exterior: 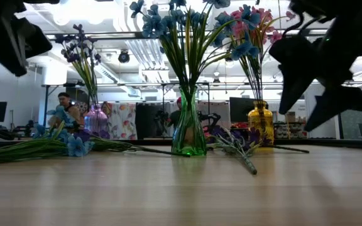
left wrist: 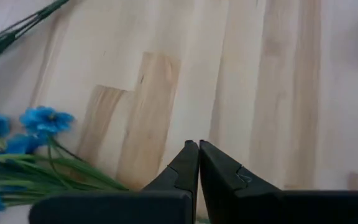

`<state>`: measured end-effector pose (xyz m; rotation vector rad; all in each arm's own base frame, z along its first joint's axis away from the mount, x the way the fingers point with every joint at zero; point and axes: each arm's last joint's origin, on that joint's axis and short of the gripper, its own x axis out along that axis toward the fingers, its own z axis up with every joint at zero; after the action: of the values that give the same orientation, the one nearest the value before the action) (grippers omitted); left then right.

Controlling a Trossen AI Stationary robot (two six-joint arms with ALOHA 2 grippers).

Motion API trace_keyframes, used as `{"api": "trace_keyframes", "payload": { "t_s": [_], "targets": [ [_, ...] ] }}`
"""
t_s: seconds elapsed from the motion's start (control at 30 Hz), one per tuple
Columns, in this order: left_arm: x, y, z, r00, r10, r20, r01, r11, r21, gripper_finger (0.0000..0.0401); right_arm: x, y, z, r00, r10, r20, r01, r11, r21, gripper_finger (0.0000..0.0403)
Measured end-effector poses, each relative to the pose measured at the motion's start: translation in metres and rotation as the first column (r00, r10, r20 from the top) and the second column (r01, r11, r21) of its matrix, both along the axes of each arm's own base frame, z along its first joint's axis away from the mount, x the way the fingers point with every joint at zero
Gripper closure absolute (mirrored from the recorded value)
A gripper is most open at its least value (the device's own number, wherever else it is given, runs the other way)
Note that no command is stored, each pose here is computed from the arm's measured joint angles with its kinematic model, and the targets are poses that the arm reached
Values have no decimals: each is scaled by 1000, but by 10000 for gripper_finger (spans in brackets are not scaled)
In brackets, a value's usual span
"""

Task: Sort flowers into vase by color
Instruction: Put the right violet flowers into the violet vase

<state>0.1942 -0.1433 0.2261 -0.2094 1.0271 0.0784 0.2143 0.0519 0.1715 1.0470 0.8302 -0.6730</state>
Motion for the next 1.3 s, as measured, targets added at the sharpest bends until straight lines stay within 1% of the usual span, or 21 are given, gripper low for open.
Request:
{"api": "trace_keyframes", "payload": {
  "t_s": [0.07,0.13,0.23,0.3,0.43,0.53,0.63,0.77,0.93,1.13,1.3],
  "targets": [
    [1,-1,-3,1000,-28,-4,28,999,30,401,1,11,-1,999,-16,30,15,999,46,105],
    [2,-1,-5,1000,-7,4,7,999,48,401,5,19,-2,998,-18,65,14,998,57,103],
    [6,-2,-4,997,59,53,-59,998,10,401,11,27,-9,995,-7,102,6,1000,10,104],
    [9,-5,-3,992,85,92,-85,996,-5,401,14,30,-16,996,19,90,-15,999,-39,106],
    [14,-8,-1,982,103,156,-100,995,-29,401,21,33,-34,998,38,59,-31,993,-116,104],
    [15,-8,0,978,112,175,-109,994,-28,401,30,35,-40,993,42,111,-24,987,-156,104],
    [16,-8,0,975,124,187,-121,992,-24,401,42,42,-42,991,63,118,-40,981,-189,108],
    [16,-7,0,973,128,190,-126,992,-20,401,62,55,-36,992,98,84,-76,969,-235,113],
    [16,-7,0,974,121,191,-121,993,-12,401,79,61,-31,995,87,-52,-99,954,-283,115],
    [15,-7,-1,977,99,188,-102,995,10,401,98,69,-24,995,69,-73,-89,939,-331,111],
    [14,-6,-2,977,110,182,-113,994,5,401,106,69,-32,995,38,-98,-69,936,-344,113]
  ]
}}
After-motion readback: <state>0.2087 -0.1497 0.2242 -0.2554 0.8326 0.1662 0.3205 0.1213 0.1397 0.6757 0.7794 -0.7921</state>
